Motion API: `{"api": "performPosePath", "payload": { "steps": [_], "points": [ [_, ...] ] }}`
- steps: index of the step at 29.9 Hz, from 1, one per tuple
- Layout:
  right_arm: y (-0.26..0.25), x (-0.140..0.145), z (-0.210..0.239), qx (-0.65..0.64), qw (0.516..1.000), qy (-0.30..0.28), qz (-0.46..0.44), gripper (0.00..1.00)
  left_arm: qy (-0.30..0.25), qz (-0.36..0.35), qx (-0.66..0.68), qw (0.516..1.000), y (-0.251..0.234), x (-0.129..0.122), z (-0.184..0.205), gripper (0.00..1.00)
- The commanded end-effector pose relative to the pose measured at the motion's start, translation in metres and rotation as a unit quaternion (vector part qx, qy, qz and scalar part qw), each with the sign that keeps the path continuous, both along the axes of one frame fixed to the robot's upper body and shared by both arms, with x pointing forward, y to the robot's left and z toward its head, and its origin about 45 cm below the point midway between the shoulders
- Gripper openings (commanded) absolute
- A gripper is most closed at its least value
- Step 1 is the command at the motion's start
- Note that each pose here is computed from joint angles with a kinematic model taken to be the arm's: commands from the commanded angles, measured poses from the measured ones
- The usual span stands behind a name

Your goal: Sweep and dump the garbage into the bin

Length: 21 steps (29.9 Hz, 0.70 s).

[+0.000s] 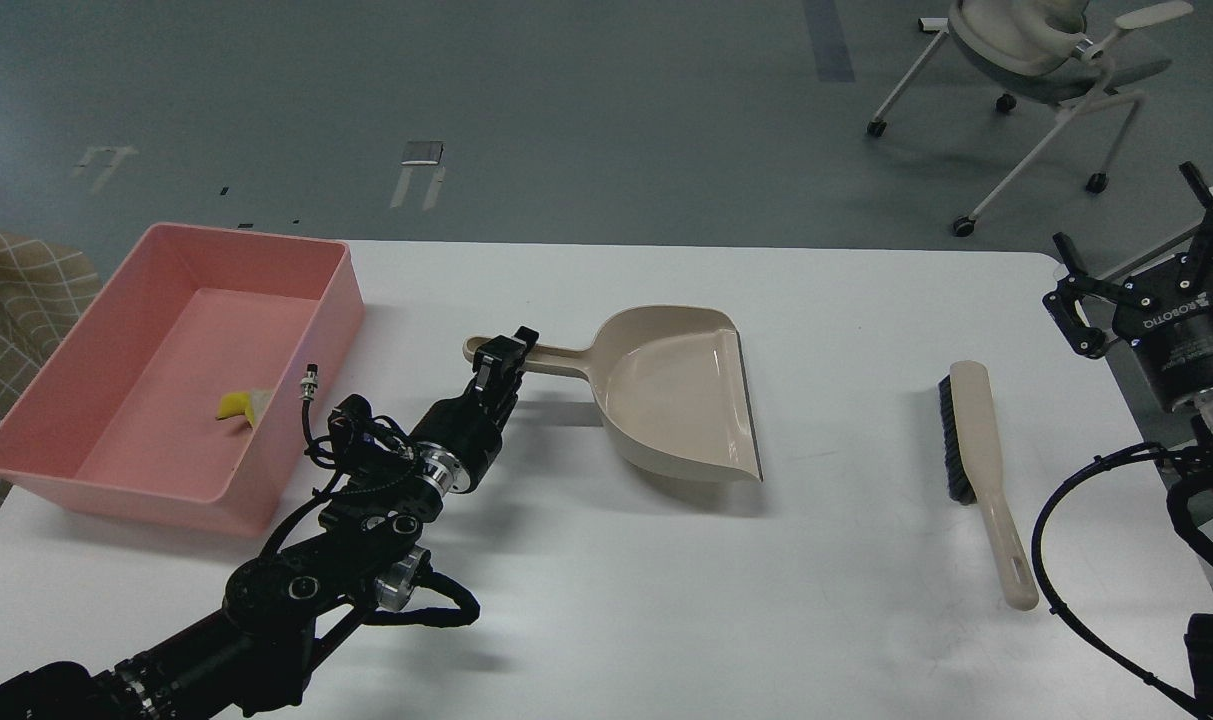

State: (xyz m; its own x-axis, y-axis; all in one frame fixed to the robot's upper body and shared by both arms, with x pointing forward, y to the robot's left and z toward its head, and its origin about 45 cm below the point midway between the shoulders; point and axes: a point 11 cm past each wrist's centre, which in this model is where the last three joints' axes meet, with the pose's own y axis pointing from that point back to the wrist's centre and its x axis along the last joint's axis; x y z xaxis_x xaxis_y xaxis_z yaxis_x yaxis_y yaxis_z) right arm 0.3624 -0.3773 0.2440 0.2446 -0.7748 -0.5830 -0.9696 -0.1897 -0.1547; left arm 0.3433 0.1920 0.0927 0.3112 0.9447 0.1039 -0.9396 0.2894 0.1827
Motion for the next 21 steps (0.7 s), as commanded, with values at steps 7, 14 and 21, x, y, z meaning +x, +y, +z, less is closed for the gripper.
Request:
{"api": "performPosePath", "payload": {
  "steps": [7, 14, 21],
  "points": [
    [-0.003, 0.007, -0.004, 0.007, 1.0, 0.008, -0.004, 1.0, -0.01, -0.011, 0.012, 1.0, 0.0, -0.007, 0.001, 0.78],
    [-0.005, 0.006, -0.004, 0.005, 1.0, 0.007, -0.006, 1.0, -0.025, -0.01, 0.035, 0.999, 0.029, -0.008, 0.013, 0.79],
    [-0.005, 0.005, -0.006, 0.006, 1.0, 0.01, -0.006, 1.0, -0.033, 0.014, 0.078, 0.996, 0.077, -0.001, 0.023, 0.8]
  ]
}}
